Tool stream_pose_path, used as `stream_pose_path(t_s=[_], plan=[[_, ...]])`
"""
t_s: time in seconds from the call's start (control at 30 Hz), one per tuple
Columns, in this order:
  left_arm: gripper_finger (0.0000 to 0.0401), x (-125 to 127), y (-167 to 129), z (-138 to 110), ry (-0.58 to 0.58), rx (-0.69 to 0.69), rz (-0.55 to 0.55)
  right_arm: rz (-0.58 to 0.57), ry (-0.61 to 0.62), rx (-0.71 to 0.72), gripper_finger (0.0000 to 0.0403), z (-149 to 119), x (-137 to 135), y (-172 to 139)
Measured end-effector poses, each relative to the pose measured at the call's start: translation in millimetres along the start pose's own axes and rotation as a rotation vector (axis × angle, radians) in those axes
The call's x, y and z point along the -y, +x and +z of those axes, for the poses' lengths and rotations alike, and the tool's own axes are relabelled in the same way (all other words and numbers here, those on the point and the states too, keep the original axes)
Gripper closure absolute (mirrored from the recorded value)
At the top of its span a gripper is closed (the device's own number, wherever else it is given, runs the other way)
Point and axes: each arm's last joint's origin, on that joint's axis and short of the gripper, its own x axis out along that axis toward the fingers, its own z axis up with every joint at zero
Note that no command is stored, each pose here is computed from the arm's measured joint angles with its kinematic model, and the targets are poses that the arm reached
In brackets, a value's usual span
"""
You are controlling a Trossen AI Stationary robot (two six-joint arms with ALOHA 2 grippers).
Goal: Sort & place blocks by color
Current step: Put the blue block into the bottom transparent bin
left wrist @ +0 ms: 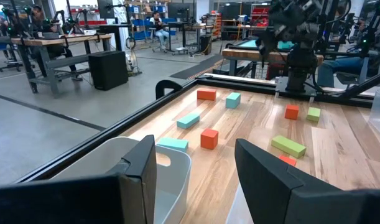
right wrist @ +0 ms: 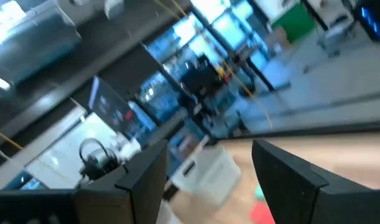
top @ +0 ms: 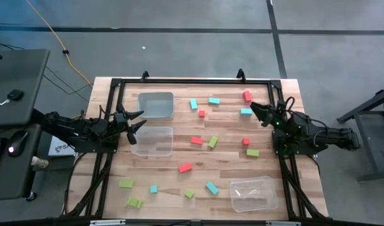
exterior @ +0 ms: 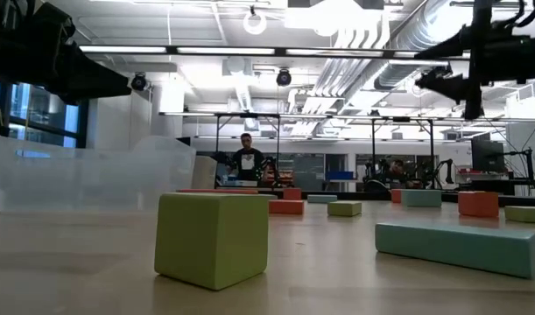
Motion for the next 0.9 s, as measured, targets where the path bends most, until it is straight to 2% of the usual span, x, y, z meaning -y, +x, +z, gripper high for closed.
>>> stream_pose_path(t_s=[0.13,0.3,0.47,0.7,0.9], plan=[[0.0247,0,0,0,0.0,0.0,0.0,0.025,-0.038,0.077,0.0178,7,-4,0],[0.0247,0,0,0,0.0,0.0,0.0,0.023,-0.094,0.105,0.0178,24,-17,0],[0.0247,0,0,0,0.0,0.0,0.0,-0.011,-0.232,0.092,0.0178,49,-39,4],[0.0247,0,0,0,0.0,0.0,0.0,-0.175,-0.419,-0.105,0.0178,72,-63,17],[0.0247,0,0,0,0.0,0.0,0.0,-0.318,-0.508,-0.34,0.0178,77,-75,30]])
